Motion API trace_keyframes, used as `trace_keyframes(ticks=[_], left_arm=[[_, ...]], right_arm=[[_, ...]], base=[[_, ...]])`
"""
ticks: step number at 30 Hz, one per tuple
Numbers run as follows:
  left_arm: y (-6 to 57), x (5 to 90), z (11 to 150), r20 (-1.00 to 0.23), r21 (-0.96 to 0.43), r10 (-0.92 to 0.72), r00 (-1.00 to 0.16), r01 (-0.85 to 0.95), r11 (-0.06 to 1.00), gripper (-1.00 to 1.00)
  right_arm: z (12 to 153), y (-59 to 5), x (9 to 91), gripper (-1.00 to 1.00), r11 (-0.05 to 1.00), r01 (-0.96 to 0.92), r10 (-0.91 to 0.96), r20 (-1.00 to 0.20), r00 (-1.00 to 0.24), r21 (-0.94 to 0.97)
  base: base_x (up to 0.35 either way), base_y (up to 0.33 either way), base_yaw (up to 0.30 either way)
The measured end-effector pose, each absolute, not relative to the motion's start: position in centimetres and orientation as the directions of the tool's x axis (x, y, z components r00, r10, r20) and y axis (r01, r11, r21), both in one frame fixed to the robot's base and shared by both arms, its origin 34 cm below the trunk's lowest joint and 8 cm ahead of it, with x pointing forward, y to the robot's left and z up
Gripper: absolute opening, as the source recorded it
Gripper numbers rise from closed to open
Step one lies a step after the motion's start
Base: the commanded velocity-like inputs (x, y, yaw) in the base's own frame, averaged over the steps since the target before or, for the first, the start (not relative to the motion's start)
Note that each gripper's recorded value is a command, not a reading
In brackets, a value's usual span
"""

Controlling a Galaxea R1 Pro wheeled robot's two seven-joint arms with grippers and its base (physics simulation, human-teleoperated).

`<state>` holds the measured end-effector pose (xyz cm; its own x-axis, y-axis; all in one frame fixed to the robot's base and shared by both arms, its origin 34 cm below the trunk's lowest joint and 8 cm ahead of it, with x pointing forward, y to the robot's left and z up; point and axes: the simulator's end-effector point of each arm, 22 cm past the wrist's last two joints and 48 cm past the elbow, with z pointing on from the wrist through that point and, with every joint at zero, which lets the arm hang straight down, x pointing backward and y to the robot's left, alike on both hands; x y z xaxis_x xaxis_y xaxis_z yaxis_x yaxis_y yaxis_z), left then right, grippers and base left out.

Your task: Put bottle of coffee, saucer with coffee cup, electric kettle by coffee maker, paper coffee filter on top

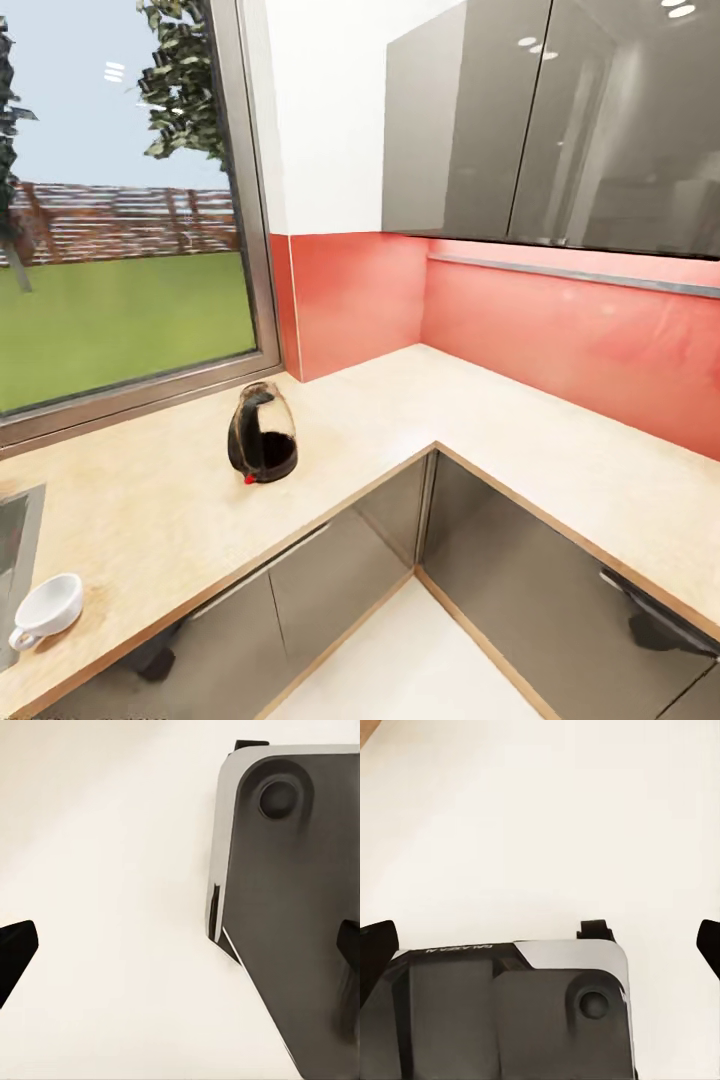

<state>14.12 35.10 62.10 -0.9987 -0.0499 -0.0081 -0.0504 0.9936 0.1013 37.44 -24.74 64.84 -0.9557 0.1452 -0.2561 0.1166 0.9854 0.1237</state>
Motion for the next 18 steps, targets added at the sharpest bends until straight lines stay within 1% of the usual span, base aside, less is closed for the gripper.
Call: trace_keyframes(ticks=[8,14,18], left_arm=[[35.11,14.15,62.1,-0.009,0.101,-0.051,-0.999,-0.052,0.994,1.0],[35.11,14.16,62.1,-0.009,0.101,-0.051,-0.999,-0.052,0.994,1.0],[35.12,14.17,62.1,-0.009,0.102,-0.051,-0.999,-0.052,0.993,1.0]], right_arm=[[64.84,-24.77,37.46,1.0,0.986,0.117,0.145,-0.257,-0.956,0.123],[64.83,-24.79,37.47,1.0,0.985,0.118,0.146,-0.256,-0.956,0.123],[64.82,-24.8,37.44,1.0,0.985,0.118,0.146,-0.256,-0.956,0.123]], base=[[0.106,-0.255,0.278],[0.017,-0.266,0.278],[0.001,-0.078,0.278]])
